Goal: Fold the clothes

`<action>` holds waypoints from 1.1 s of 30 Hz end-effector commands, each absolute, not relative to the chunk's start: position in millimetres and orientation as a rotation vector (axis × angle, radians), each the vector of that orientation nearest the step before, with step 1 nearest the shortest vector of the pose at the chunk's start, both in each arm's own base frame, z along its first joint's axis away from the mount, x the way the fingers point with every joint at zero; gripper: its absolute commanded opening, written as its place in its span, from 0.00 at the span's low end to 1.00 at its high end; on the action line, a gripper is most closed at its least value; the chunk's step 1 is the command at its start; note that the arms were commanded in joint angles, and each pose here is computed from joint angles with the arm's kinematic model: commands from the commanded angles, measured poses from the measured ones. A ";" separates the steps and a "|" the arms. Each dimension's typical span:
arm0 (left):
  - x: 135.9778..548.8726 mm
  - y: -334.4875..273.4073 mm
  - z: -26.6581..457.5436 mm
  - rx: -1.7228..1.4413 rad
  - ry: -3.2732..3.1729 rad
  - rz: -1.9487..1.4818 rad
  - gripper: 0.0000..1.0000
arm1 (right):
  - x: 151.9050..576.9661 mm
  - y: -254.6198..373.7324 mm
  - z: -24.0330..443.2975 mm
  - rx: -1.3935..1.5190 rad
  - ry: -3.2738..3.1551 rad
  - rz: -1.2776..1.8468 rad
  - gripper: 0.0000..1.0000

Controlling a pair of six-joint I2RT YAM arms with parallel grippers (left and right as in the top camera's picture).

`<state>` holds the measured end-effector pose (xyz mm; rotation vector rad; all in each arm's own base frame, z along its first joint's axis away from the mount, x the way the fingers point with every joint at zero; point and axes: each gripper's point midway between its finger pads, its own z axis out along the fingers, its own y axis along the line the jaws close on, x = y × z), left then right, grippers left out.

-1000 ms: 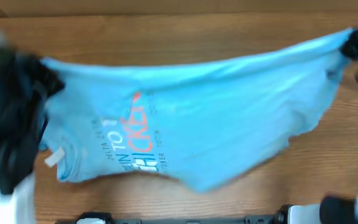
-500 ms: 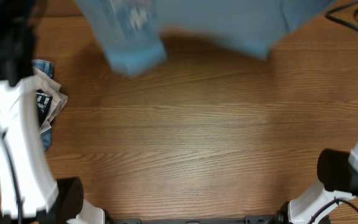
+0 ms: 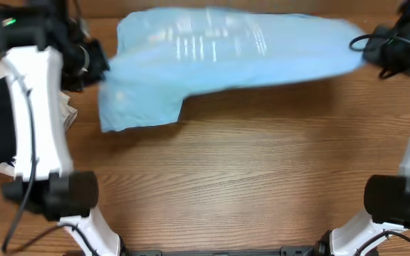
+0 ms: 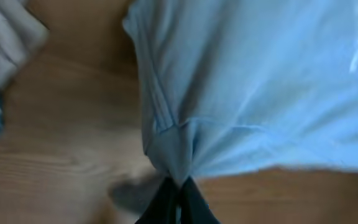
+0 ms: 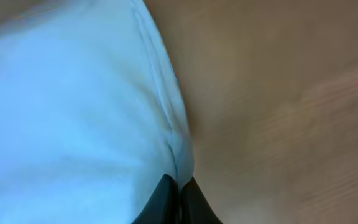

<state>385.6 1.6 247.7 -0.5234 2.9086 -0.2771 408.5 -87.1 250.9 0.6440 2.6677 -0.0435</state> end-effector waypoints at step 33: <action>187.2 22.4 145.0 -0.844 2.860 0.042 0.04 | 223.1 -82.1 161.2 1.059 2.782 -0.019 0.04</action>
